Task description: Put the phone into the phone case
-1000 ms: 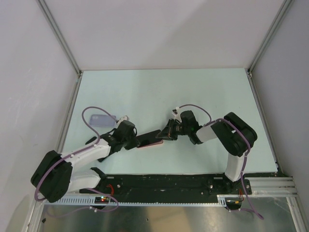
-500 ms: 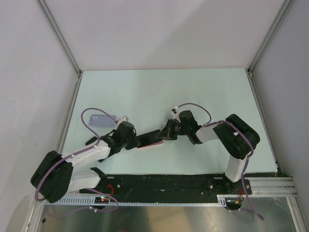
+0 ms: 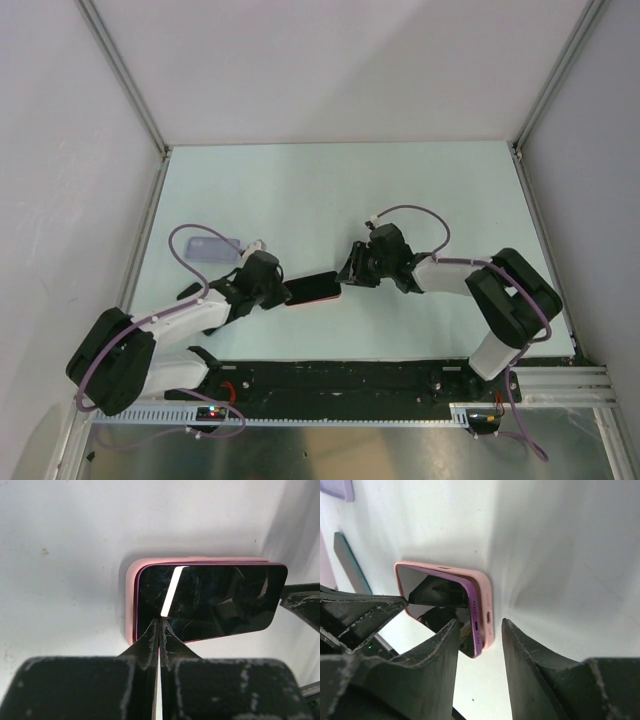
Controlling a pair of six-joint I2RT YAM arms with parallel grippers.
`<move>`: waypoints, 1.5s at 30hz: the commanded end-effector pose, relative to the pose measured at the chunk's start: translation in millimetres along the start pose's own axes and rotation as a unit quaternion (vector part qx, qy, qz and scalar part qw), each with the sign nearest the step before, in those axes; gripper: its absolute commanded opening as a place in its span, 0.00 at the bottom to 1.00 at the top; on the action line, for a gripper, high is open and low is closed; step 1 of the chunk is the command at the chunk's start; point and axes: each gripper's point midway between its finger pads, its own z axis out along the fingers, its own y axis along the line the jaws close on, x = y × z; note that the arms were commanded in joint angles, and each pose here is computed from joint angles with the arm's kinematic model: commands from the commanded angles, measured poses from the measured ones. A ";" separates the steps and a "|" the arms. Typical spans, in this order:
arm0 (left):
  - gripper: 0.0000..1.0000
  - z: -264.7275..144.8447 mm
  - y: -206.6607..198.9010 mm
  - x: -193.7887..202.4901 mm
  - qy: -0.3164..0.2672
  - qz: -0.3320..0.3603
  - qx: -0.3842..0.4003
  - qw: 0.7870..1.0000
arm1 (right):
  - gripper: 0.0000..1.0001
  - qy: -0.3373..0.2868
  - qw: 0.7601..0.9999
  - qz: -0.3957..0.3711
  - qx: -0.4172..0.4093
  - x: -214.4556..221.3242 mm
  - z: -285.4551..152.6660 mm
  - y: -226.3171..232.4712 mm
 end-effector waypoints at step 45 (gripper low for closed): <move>0.00 12.4 24.2 -25.2 -0.018 -0.012 -0.062 0.998 | 0.29 -0.002 0.981 -0.148 0.127 -4.7 6.6 13.6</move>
